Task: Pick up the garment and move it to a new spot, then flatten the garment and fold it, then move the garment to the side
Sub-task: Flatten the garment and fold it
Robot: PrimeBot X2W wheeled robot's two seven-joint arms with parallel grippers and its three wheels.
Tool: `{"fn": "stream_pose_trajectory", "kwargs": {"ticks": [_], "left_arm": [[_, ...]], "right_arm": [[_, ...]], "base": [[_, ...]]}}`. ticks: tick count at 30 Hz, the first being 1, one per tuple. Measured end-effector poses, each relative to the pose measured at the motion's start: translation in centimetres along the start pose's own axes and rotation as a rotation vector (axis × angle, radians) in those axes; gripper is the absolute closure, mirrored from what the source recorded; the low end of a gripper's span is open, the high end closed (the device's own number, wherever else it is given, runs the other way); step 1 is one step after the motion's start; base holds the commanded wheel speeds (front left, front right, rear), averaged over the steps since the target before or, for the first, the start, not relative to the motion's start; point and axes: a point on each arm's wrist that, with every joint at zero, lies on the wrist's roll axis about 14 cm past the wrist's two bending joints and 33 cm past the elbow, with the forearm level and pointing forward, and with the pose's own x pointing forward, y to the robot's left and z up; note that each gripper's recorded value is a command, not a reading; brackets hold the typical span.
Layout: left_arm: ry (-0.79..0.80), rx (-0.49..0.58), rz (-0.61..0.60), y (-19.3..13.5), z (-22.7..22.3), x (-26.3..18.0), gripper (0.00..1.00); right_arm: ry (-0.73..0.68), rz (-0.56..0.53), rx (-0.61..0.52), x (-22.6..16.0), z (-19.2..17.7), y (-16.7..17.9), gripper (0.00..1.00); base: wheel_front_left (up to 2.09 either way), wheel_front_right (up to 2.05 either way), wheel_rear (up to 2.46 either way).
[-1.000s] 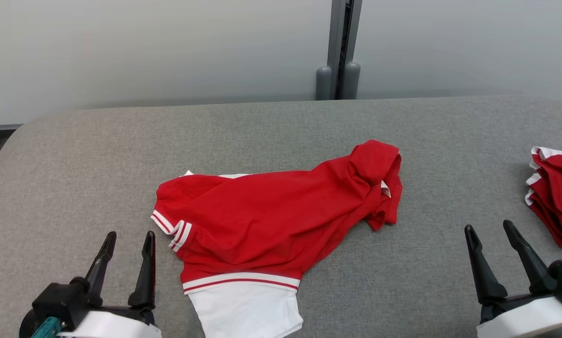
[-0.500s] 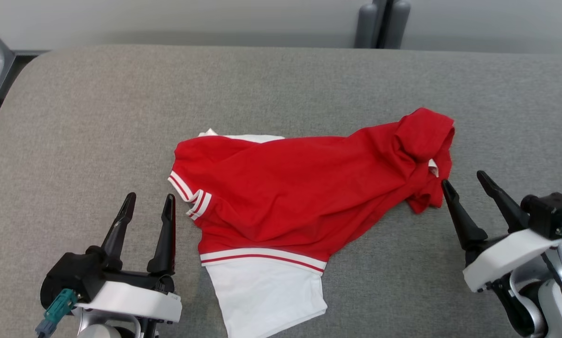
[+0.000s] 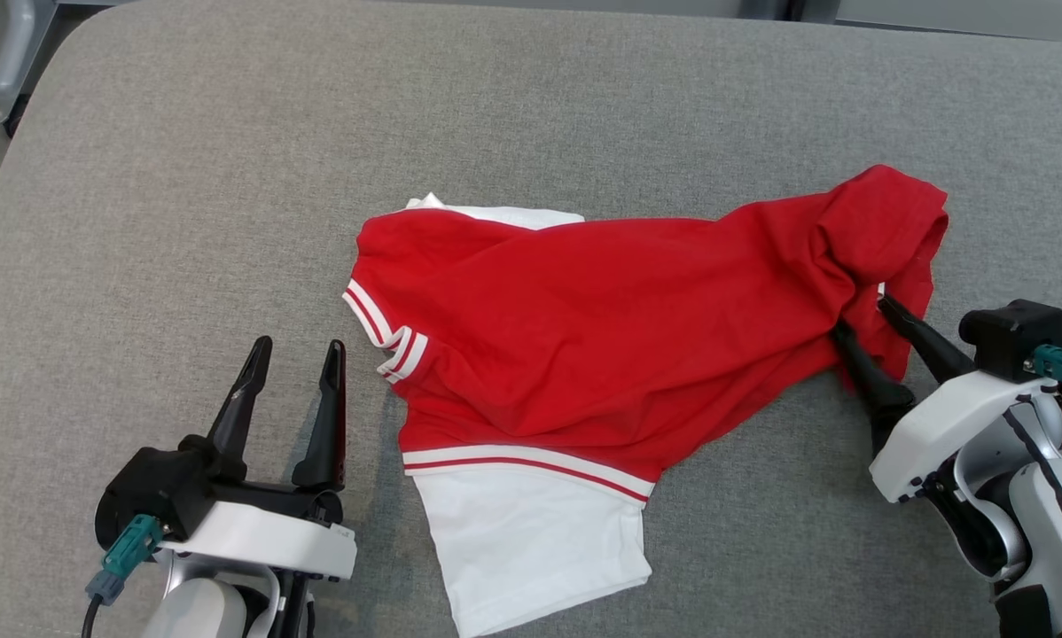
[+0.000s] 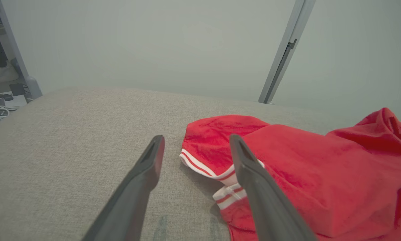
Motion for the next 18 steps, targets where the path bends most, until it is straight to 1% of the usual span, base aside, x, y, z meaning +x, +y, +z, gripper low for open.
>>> {"fn": "stream_pose_trajectory", "kwargs": {"ticks": [1,10,14,18], "left_arm": [[0.002,0.001,0.000,0.0,-0.1,0.0,0.00],[-0.006,0.014,-0.026,-0.7,-0.1,1.0,0.00],[-0.014,0.023,-0.050,-1.2,0.1,1.4,0.00],[-0.024,0.031,-0.069,-1.7,0.4,1.8,0.00]], "right_arm": [[-0.003,0.001,0.001,0.0,0.1,0.0,1.00],[-0.140,0.010,0.038,-1.2,2.8,0.4,1.00],[-0.262,-0.015,0.030,-3.0,5.5,0.2,1.00],[-0.342,-0.055,0.021,-4.9,7.1,-0.2,1.00]], "base": [[0.00,0.00,0.00],[0.00,0.00,0.00],[0.00,0.00,0.00],[0.00,0.00,0.00]]}}
